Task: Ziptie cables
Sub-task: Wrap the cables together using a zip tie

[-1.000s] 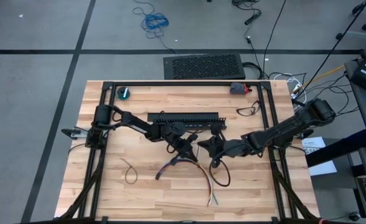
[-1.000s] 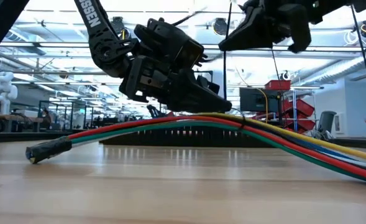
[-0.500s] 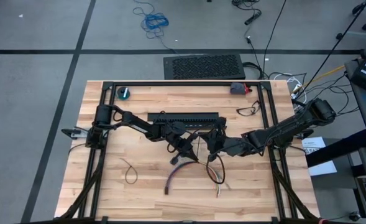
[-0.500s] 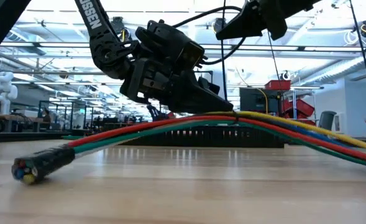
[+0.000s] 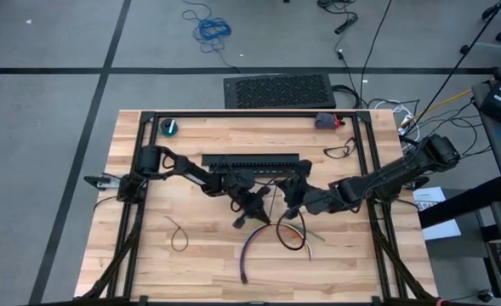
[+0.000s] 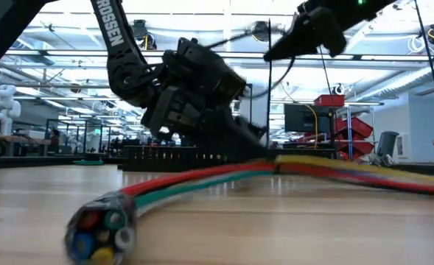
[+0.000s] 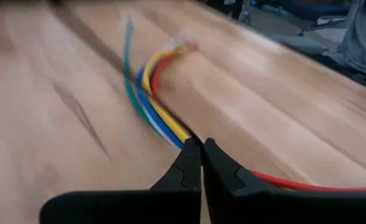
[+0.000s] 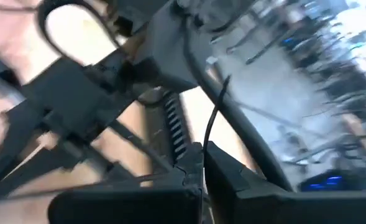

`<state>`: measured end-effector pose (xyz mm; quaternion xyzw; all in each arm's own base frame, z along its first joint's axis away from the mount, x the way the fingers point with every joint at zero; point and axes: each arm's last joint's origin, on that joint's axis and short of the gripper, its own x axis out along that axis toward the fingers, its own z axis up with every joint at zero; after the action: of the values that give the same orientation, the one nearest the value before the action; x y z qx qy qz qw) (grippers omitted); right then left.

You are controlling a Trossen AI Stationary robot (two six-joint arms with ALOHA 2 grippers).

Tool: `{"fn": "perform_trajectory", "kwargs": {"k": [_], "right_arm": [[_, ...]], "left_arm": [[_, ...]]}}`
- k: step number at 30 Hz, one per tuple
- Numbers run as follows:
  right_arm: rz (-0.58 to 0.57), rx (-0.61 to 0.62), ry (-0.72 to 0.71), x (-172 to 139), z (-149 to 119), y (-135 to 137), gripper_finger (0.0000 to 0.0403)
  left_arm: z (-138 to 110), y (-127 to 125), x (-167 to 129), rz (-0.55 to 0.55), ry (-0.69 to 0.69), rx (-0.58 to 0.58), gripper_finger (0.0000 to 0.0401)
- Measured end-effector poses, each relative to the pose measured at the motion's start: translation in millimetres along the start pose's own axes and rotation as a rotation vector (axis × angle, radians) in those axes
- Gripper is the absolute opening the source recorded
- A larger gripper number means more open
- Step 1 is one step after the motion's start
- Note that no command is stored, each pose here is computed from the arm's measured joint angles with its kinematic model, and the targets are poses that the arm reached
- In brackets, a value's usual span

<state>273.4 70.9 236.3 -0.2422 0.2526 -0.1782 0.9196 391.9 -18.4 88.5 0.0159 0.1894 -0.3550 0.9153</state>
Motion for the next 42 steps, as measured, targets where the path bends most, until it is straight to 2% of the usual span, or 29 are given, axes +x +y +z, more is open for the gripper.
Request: {"fn": "perform_trajectory", "kwargs": {"k": [3,6,12,16,18,21,24,27,30,37,42], "right_arm": [[0.074,0.044,0.037,0,-5,1,0.0014],[0.117,0.005,0.073,-4,-9,6,0.0042],[0.202,-0.073,0.129,-22,-17,21,0.0139],[0.248,-0.027,0.136,-37,-18,23,0.0193],[0.331,0.014,0.145,-40,-18,26,0.0203],[0.461,0.072,0.170,-34,-19,34,0.0201],[0.495,0.043,0.231,-20,-29,47,0.0185],[0.512,0.024,0.255,-5,-35,57,0.0172],[0.552,0.036,0.272,12,-41,66,0.0165],[0.625,0.073,0.255,45,-52,78,0.0164],[0.647,0.112,0.318,56,-63,82,0.0162]], "left_arm": [[1,-2,-2,-0.013,0.010,-0.077,0.0003],[10,-1,-6,-0.009,-0.016,-0.091,0.0024],[14,3,-11,0.026,-0.010,-0.097,0.0097],[13,8,-21,0.076,0.032,-0.147,0.0135],[20,8,-26,0.113,0.044,-0.156,0.0142],[37,-1,-36,0.107,0.071,-0.195,0.0143],[60,-25,-45,0.134,0.147,-0.215,0.0142],[77,-59,-48,0.238,0.253,-0.225,0.0142],[85,-96,-45,0.339,0.296,-0.265,0.0142],[92,-168,-26,0.583,0.212,-0.442,0.0143],[86,-189,-16,0.687,0.185,-0.440,0.0143]]}}
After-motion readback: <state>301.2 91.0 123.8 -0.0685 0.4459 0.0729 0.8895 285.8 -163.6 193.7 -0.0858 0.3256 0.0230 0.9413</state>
